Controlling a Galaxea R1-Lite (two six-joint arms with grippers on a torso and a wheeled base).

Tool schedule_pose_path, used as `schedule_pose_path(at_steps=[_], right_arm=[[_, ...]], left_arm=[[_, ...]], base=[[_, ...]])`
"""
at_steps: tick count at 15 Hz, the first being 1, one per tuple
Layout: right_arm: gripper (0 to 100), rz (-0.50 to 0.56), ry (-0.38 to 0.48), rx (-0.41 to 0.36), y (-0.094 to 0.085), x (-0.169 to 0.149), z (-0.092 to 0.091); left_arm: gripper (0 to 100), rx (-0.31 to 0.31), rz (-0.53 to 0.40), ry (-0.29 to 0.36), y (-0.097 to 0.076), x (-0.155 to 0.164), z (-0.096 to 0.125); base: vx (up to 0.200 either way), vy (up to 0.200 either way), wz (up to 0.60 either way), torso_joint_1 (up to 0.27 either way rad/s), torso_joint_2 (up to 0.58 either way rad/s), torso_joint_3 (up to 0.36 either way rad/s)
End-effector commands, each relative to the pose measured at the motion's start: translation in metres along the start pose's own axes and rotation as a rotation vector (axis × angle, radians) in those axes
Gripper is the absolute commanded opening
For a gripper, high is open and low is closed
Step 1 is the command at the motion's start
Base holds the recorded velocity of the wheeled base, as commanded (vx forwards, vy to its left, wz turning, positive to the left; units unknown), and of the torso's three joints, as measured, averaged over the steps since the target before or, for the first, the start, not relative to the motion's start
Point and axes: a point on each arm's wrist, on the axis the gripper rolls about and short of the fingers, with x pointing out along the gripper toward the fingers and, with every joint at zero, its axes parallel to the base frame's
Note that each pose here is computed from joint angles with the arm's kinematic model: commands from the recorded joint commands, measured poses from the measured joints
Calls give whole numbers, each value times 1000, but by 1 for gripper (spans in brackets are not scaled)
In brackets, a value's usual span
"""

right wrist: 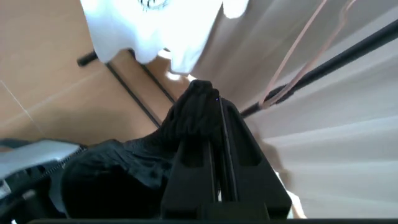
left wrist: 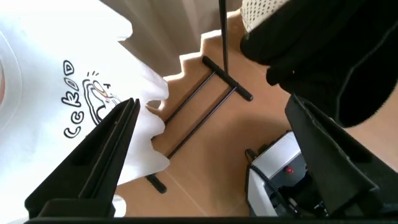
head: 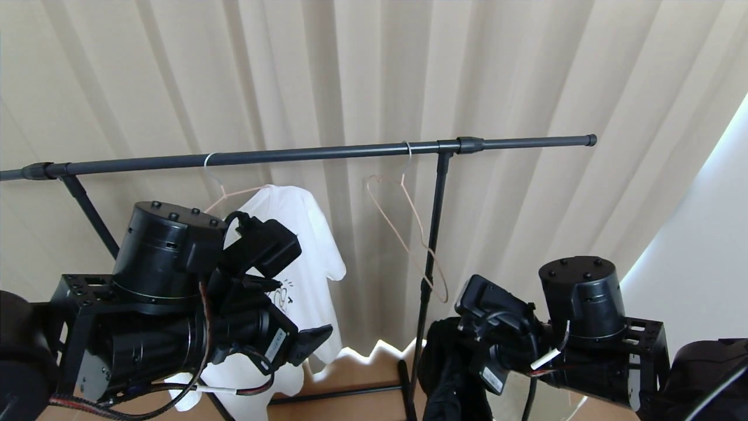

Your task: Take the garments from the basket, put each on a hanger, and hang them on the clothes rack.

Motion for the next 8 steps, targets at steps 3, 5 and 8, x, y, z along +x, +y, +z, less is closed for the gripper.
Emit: schedule_pose_path(at_steps=[3, 5, 8], right_arm=[[0, -149, 117, -78, -41, -6, -30], [0, -254, 159, -82, -61, -14, -37], [0, -308, 156, -68, -69, -25, -36]], left_arm=[[100, -285, -1, -53, 2, 25, 36], [100, -398, -20, -51, -6, 41, 47], [100, -497, -39, -75, -10, 49, 61]], base=[[0, 0, 0, 0, 0, 0], [0, 0, 0, 0, 0, 0], [0, 0, 0, 0, 0, 0]])
